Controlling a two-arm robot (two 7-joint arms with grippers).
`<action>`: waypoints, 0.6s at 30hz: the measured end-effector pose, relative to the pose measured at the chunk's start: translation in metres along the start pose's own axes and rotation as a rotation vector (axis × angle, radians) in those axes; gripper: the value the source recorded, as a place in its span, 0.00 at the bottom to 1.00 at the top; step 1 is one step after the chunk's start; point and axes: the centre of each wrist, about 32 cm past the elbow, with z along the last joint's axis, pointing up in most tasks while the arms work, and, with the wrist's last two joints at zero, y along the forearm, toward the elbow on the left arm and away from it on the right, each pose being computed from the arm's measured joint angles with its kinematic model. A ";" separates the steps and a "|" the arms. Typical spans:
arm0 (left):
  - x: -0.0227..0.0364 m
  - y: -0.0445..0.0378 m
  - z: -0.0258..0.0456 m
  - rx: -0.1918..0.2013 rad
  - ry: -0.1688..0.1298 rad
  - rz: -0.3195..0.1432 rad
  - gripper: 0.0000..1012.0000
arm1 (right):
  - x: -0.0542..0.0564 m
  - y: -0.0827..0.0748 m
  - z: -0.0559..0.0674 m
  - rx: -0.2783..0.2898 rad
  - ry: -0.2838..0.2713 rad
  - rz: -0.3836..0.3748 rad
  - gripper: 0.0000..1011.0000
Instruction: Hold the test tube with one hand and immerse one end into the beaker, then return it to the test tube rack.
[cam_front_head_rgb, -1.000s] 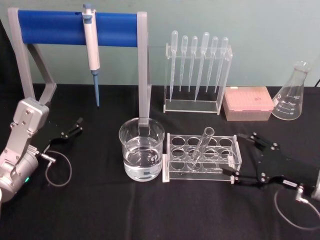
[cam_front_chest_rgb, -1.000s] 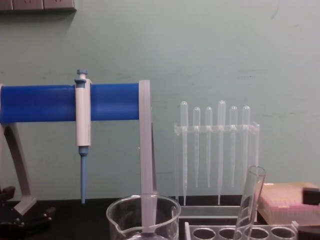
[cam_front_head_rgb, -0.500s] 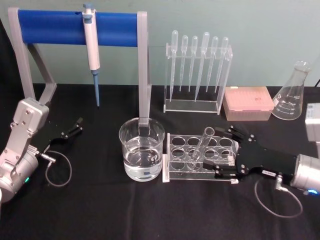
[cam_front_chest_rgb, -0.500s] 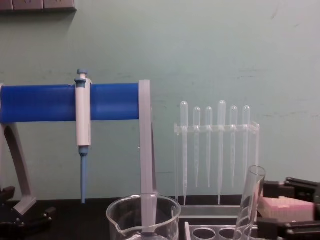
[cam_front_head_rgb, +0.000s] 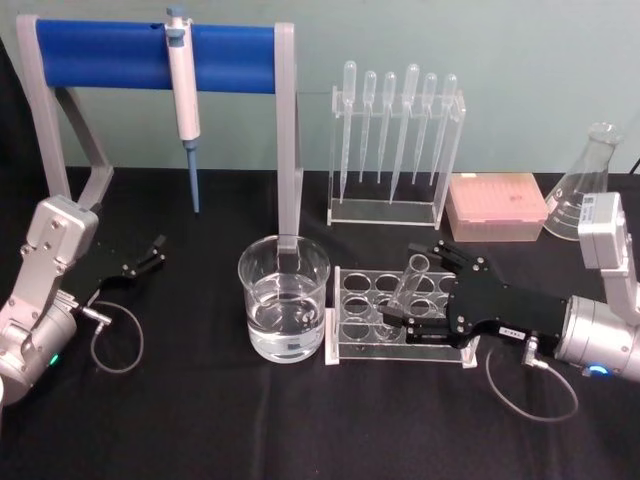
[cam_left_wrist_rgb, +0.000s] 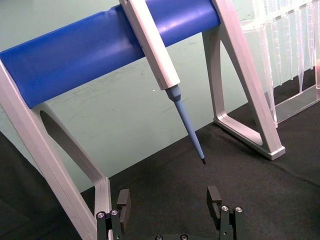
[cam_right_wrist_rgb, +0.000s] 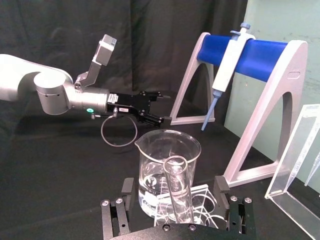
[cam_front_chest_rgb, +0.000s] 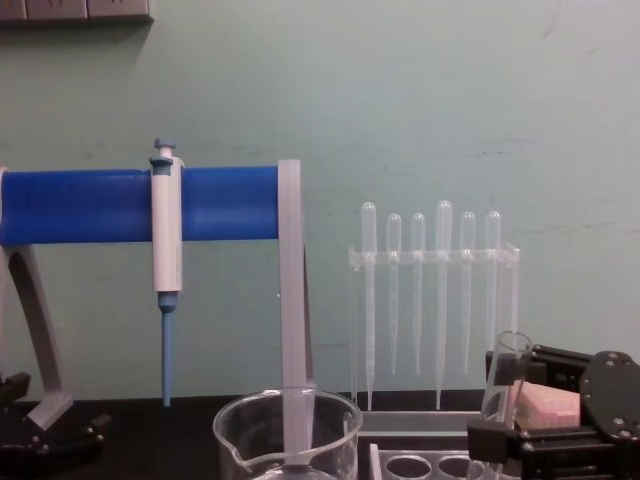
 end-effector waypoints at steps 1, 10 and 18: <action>0.0000 0.0000 0.0000 0.000 0.000 0.000 0.99 | 0.000 0.000 0.000 0.000 0.000 0.000 0.99; 0.0000 0.0000 0.0000 0.000 0.000 0.000 0.99 | 0.000 -0.001 0.000 0.000 0.000 -0.001 0.92; 0.0000 0.0000 0.0000 0.000 0.000 0.000 0.99 | 0.000 -0.002 0.000 0.000 0.000 -0.001 0.70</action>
